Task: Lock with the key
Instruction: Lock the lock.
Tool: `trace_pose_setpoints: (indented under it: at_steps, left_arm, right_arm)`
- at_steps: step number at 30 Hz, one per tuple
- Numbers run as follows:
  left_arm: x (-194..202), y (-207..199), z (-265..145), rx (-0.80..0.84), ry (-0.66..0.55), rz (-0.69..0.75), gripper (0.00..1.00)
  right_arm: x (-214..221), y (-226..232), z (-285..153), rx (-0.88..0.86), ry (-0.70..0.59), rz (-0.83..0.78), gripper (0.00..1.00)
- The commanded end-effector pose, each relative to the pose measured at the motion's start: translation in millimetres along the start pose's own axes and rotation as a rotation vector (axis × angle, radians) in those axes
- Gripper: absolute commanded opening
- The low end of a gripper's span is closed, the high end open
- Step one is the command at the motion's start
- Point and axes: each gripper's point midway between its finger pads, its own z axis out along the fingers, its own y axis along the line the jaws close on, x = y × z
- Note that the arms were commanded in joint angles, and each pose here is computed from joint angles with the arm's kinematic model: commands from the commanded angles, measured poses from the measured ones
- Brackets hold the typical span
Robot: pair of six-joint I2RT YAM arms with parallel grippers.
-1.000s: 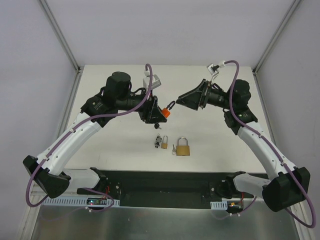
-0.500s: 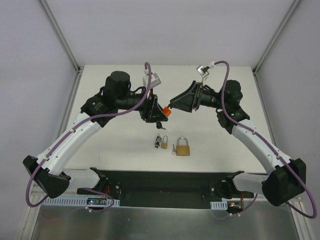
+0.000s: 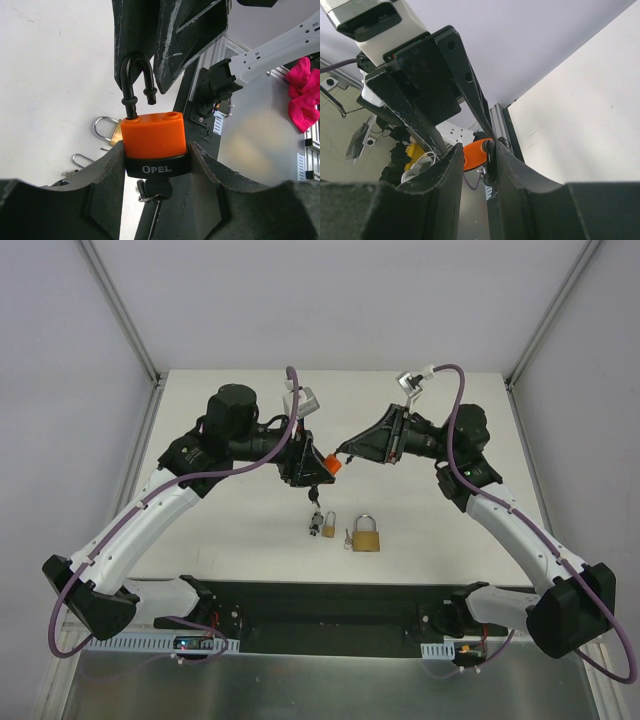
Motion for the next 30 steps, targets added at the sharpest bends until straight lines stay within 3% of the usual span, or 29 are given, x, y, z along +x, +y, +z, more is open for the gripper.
trace_pose_setpoints:
  at_steps: [1, 8, 11, 12, 13, 14, 15, 16, 22, 30]
  left_arm:
    - [-21, -16, -8, 0.034, -0.079, 0.076, 0.0]
    - [-21, -16, -7, 0.035, -0.079, 0.076, 0.0]
    - [-24, -15, -6, 0.034, -0.088, 0.074, 0.02]
    - [-26, -14, -5, 0.029, -0.097, 0.075, 0.17]
    - [-28, -14, -5, 0.024, -0.102, 0.065, 0.6]
    - [-31, -12, -4, 0.015, -0.11, 0.061, 0.74]
    - [-38, -8, -4, -0.009, -0.14, 0.064, 0.82]
    - [-39, -7, -3, -0.017, -0.151, 0.043, 0.99]
    - [-51, 11, 1, -0.094, -0.225, 0.021, 0.98]
    - [-55, 16, 8, -0.085, -0.271, 0.03, 0.77]
  right_arm:
    - [-10, 19, 0, -0.051, -0.029, -0.072, 0.32]
    - [-14, 13, 4, -0.038, -0.034, -0.042, 0.02]
    - [-16, 15, 4, -0.035, -0.041, -0.041, 0.01]
    - [-16, 15, 3, -0.03, -0.043, -0.038, 0.01]
    - [-18, 17, 2, -0.024, -0.055, -0.038, 0.01]
    - [-19, 16, 2, -0.015, -0.064, -0.035, 0.01]
    - [-19, 17, 1, -0.008, -0.07, -0.03, 0.01]
    - [-22, 17, -1, 0.005, -0.091, -0.026, 0.01]
    - [-31, 23, -10, 0.051, -0.193, -0.014, 0.01]
    - [-41, 25, -24, 0.1, -0.316, 0.034, 0.01]
